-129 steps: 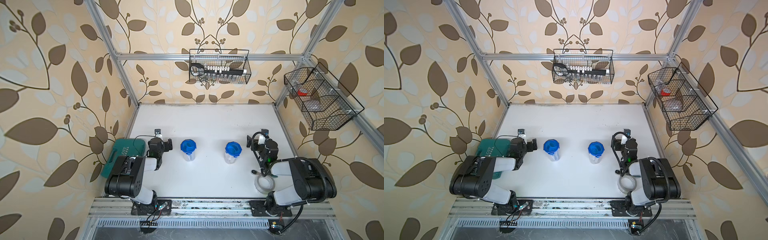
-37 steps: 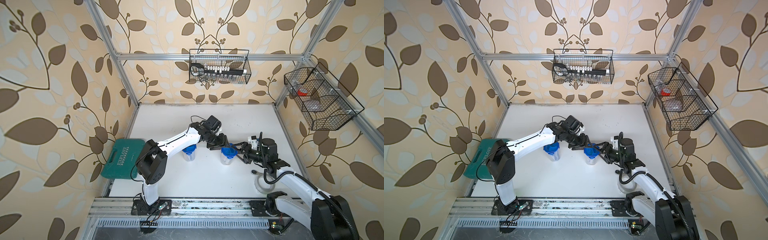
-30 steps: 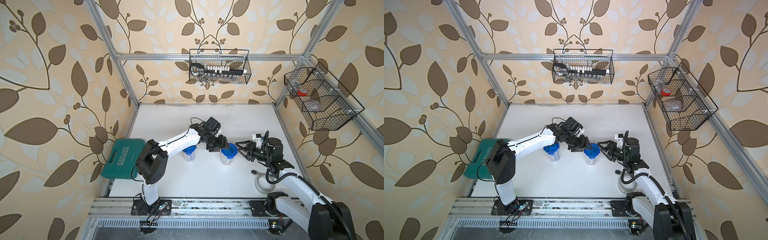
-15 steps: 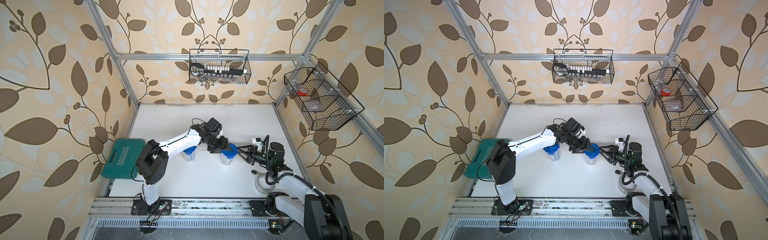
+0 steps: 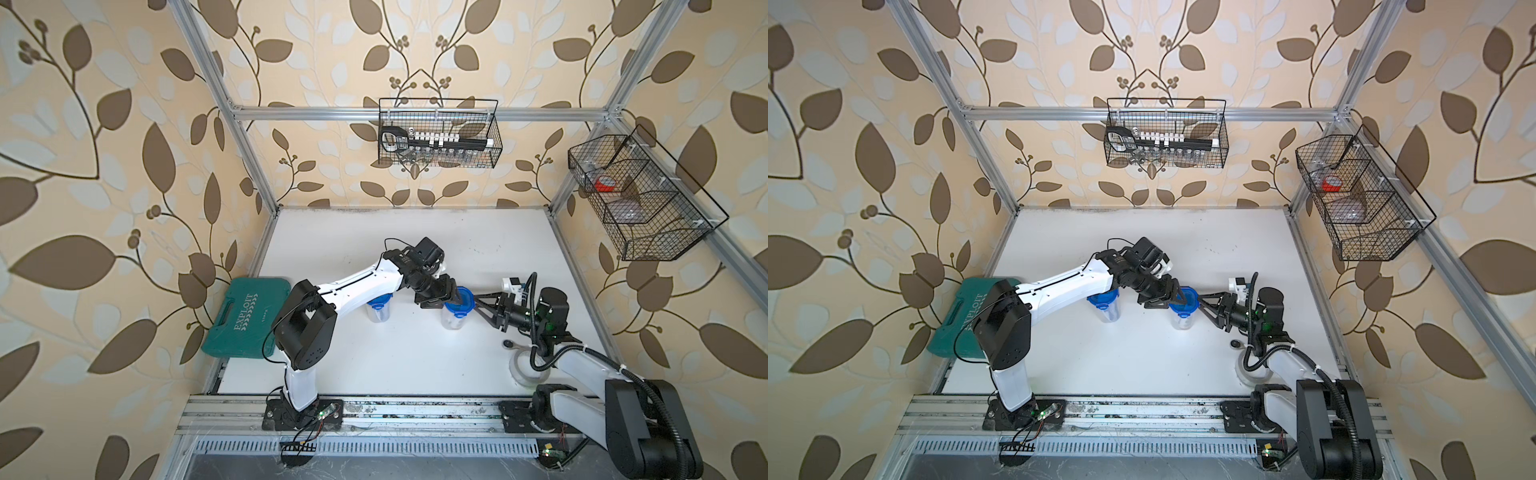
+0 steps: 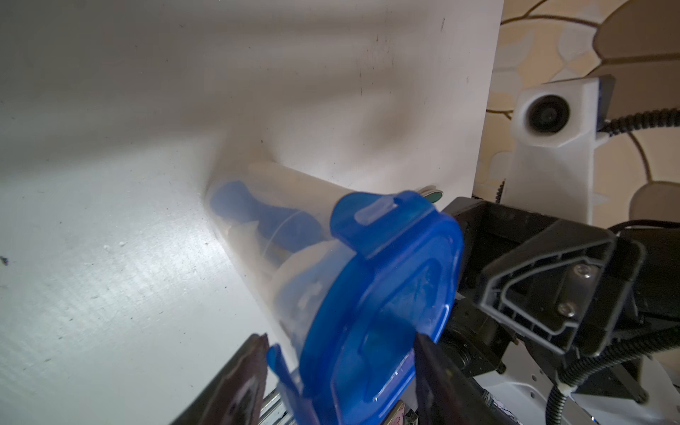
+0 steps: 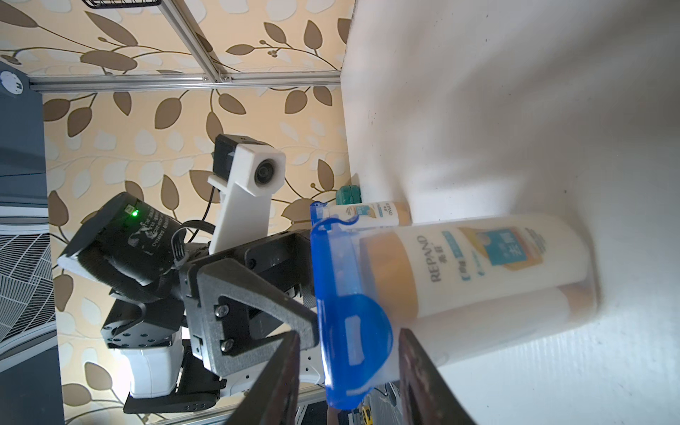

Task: Take out toiletry kits
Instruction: Unfasten the latch on the container.

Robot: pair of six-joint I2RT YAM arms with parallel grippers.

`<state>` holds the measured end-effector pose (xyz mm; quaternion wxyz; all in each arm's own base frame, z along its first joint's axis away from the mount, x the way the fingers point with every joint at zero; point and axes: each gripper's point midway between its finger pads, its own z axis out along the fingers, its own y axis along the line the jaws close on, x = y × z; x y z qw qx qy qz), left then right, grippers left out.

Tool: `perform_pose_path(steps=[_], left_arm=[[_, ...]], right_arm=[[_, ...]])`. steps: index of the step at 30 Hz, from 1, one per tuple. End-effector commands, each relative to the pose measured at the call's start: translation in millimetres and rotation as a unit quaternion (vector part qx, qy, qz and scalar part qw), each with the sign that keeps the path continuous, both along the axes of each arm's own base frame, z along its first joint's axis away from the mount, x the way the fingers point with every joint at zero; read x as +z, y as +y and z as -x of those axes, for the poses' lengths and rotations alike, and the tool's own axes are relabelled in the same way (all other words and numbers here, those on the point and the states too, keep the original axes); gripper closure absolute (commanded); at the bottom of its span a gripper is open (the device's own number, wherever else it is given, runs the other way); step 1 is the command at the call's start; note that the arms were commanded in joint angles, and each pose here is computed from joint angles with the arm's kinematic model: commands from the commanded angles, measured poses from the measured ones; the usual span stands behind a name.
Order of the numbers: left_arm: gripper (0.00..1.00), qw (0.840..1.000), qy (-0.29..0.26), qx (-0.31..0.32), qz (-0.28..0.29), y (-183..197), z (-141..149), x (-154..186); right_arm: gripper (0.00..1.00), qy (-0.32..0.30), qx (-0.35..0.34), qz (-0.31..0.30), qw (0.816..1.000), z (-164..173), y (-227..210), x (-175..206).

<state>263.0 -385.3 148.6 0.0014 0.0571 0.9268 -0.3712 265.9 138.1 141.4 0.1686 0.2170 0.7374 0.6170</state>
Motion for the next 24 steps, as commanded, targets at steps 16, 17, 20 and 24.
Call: perform_pose_path(steps=[16, 17, 20, 24], left_arm=[[0.4, 0.996, 0.037, 0.004, -0.075, 24, 23, -45], [0.4, 0.996, 0.039, 0.004, -0.077, 24, 24, -46], [0.4, 0.995, 0.042, 0.004, -0.087, 27, 26, -51], [0.41, 0.993, 0.047, 0.008, -0.107, 33, 28, -59]], right_arm=[[0.65, -0.002, -0.001, -0.045, 0.999, -2, 0, 2], [0.66, -0.001, 0.0, -0.046, 0.999, -3, 0, 2], [0.67, 0.0, -0.002, -0.058, 0.998, -3, 0, 3], [0.7, -0.003, -0.01, -0.061, 0.998, -6, -5, 6]])
